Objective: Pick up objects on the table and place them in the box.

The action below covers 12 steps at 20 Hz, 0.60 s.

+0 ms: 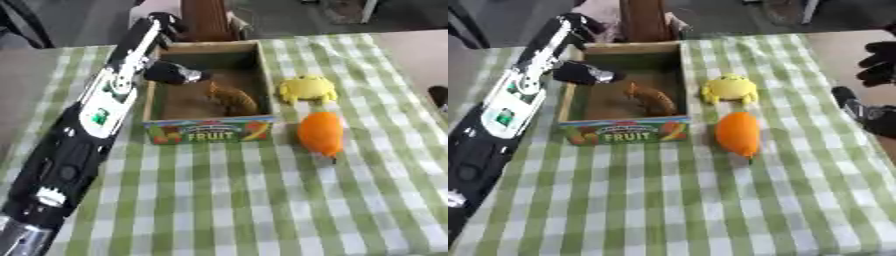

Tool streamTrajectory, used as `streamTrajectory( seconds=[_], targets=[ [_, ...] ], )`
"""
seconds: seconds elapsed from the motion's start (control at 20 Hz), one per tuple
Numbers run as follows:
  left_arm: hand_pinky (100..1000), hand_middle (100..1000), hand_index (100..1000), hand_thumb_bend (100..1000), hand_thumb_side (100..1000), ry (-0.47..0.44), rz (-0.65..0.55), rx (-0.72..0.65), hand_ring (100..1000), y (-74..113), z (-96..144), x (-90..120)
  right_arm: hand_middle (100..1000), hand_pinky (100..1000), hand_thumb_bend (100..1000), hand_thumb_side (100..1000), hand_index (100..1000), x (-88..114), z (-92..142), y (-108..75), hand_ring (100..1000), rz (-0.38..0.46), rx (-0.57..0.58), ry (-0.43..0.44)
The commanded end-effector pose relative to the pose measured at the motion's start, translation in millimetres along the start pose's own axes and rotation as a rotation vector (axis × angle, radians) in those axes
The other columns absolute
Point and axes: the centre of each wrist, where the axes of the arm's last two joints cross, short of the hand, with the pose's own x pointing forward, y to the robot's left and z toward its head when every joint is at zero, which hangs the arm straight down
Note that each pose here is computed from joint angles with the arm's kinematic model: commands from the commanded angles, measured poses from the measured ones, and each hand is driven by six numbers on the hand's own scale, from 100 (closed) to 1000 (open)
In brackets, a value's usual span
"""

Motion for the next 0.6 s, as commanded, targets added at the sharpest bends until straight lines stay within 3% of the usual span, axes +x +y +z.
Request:
streamTrajectory(
  seconds=[0.05, 0.25, 0.6],
  targets=[
    [569, 626, 706, 693, 197, -0.034, 0.090, 0.115, 637, 28.5, 14, 9, 611, 624, 400, 100, 778, 6, -4, -12.3, 631, 0.023, -0.038, -0.017],
    [561, 622, 702, 669, 181, 0.000, 0.189, 0.207, 633, 26.6, 43, 3, 612, 623, 400, 100, 763, 8, -6, -11.6, 635, 0.016, -0.079, -0.019],
    [561, 619, 703, 655, 177, 0.023, 0.247, 0.309, 632, 23.6, 74, -3, 612, 622, 400, 100, 755, 13, -9, -11.2, 635, 0.016, -0.123, -0.027]
  ],
)
